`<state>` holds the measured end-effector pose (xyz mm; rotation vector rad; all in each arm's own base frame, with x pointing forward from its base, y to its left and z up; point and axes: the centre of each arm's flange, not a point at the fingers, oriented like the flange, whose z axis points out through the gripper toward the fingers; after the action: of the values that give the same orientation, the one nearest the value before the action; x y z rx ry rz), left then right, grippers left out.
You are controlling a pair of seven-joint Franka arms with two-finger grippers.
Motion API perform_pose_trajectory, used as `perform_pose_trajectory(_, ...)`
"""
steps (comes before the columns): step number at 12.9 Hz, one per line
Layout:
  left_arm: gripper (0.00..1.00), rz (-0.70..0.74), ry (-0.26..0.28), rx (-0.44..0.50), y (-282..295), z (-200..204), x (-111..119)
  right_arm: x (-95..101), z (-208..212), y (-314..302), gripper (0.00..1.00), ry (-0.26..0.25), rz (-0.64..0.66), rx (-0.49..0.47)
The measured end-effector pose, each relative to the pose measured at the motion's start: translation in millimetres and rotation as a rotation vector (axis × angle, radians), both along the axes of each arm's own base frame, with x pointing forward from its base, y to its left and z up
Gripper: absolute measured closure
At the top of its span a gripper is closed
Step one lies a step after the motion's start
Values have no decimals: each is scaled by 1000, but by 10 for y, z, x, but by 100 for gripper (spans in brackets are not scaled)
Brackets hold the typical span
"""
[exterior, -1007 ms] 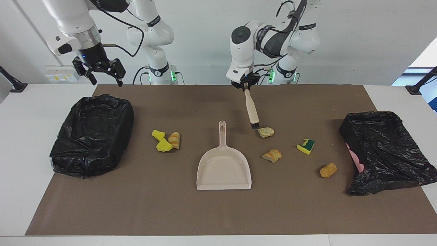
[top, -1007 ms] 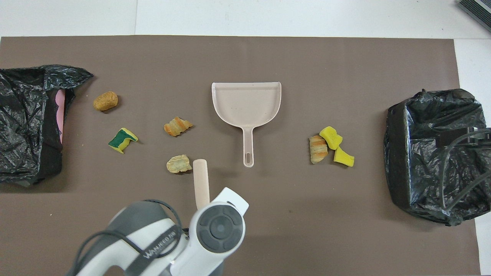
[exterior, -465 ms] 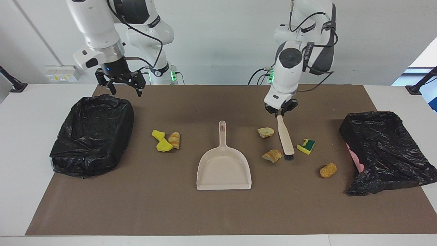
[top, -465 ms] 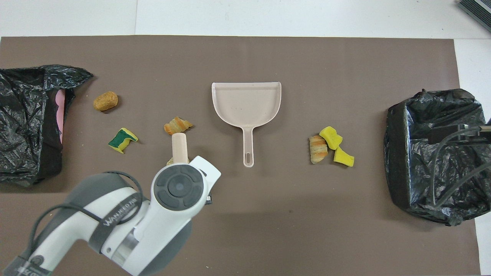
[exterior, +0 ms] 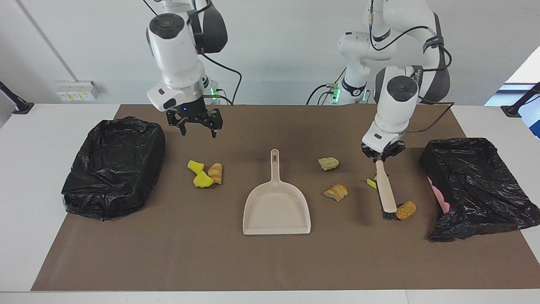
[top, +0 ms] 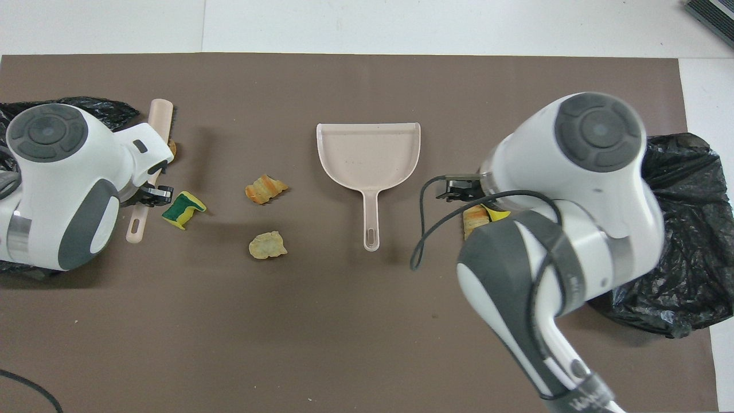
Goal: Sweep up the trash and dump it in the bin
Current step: 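Lift the brush with the left gripper while the right gripper grasps the dustpan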
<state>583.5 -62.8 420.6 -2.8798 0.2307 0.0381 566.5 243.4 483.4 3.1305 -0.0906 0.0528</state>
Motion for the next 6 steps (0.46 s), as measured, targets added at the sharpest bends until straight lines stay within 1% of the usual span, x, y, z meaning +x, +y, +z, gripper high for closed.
perform_pose_trajectory(2, 73, 2, -2, 42, 233, -101, 83, -39, -262, 384, 0, -3, 43, 1)
perform_pose_trajectory(3, 73, 5, 4, 63, 346, -177, 112, -41, -370, 479, 0, -2, 56, 0)
perform_pose_trajectory(6, 73, -20, 59, 74, 558, -382, 115, -77, -788, 903, 0, -19, 93, 12)
